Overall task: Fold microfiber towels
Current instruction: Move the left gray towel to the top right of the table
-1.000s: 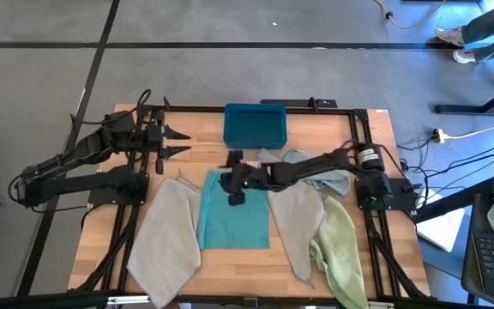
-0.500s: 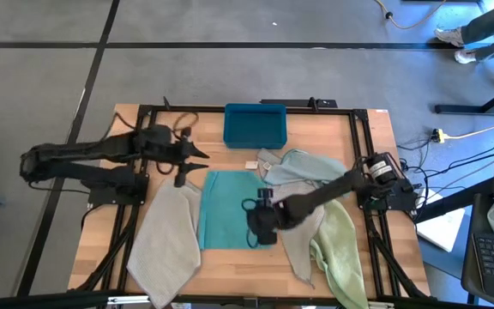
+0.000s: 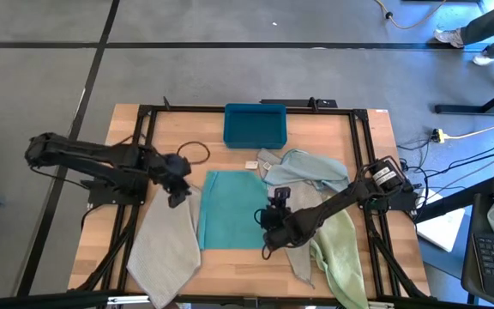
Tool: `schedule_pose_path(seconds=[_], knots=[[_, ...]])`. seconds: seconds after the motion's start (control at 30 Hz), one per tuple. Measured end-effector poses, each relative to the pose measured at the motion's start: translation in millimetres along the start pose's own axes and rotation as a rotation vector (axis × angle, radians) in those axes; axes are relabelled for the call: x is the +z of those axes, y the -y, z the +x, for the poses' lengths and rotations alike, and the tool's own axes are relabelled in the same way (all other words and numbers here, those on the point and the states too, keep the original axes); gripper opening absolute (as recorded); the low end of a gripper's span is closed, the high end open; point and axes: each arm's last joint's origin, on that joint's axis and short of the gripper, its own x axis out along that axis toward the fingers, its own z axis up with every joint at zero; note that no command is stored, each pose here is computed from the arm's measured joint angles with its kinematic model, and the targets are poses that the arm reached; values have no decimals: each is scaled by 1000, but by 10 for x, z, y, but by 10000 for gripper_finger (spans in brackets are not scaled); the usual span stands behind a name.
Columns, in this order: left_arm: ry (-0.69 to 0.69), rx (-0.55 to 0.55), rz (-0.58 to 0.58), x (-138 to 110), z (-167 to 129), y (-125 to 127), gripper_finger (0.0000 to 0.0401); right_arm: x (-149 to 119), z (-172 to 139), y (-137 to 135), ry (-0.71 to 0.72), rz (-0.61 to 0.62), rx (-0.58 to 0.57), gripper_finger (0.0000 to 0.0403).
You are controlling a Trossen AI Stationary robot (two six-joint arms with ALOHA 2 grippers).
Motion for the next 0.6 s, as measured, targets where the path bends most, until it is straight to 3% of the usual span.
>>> schedule_pose_path(seconds=[0.23,0.47,0.6], knots=[[-307,89,-75,-135,392,96,129,-144,56,-14,-19,22,-45,148],[-455,204,-95,-217,615,81,142,-220,83,-19,-29,-2,-68,148],[-475,177,42,-222,604,77,153,-225,86,-9,-16,-5,-107,148]])
